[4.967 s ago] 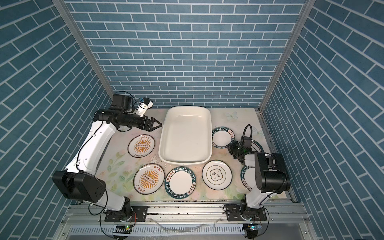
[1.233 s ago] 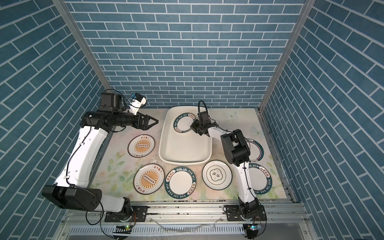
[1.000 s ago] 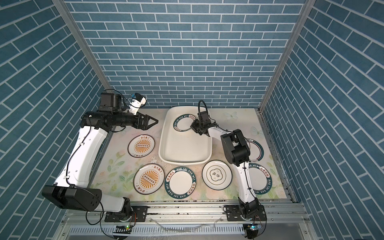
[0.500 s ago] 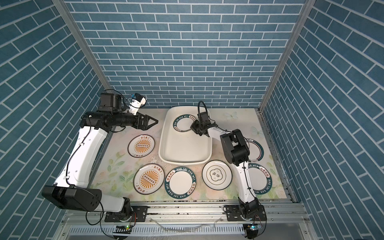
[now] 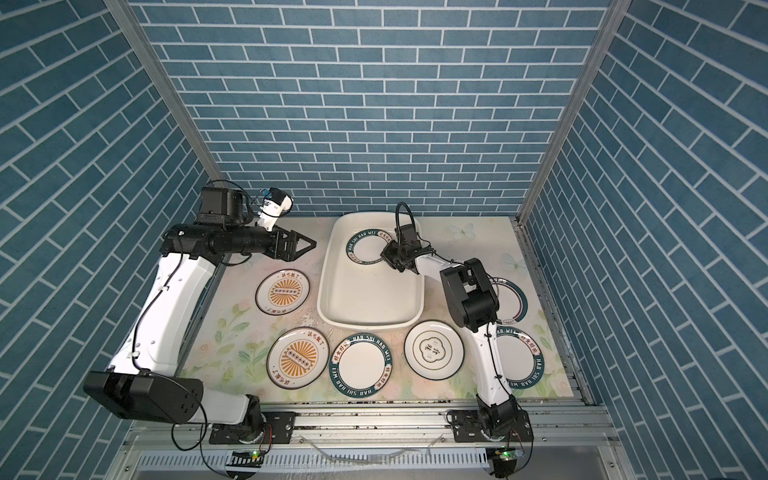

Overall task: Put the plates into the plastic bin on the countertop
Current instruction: 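Lower the plate flat into the bin with the right gripper, then open the right gripper and lift it away from the plate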

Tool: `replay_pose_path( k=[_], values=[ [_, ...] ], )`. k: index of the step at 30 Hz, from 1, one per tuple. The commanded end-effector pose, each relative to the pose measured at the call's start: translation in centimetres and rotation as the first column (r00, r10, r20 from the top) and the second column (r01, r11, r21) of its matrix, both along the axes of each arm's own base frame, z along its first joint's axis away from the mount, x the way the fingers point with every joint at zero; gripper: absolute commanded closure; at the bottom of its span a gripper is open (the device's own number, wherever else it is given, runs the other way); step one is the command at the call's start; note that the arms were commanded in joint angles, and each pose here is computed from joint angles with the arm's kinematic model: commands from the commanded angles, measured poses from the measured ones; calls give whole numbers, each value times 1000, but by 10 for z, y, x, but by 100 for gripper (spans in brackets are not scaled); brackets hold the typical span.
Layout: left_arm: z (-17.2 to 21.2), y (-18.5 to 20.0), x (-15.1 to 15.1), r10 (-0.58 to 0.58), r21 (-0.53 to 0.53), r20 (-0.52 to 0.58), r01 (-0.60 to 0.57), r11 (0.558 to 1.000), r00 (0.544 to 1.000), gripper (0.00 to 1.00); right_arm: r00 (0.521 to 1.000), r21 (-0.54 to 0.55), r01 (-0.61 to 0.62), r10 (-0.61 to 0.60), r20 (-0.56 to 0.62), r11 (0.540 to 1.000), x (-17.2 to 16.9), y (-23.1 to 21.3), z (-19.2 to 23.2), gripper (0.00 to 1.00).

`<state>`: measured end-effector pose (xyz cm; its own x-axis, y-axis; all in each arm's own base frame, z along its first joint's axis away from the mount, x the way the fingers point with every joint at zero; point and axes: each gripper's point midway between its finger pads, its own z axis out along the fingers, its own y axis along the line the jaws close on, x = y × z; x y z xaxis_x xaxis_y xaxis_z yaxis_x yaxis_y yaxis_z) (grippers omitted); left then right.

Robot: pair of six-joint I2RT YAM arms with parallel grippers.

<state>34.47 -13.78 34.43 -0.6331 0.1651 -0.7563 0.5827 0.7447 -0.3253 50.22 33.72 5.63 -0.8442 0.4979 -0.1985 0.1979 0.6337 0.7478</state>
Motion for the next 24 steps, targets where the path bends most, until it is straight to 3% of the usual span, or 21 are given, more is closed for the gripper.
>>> replay_pose_path(
  k=[1,24],
  values=[
    [4,-1,-5,-6,-21,10,6,1000,1000,0,999,-7,7,-8,-50,1000,-6,0,-19,75],
    [5,1,-8,1,-32,14,0,999,1000,0,998,-27,2,-3,-63,1000,-17,-7,-10,70]
  ],
)
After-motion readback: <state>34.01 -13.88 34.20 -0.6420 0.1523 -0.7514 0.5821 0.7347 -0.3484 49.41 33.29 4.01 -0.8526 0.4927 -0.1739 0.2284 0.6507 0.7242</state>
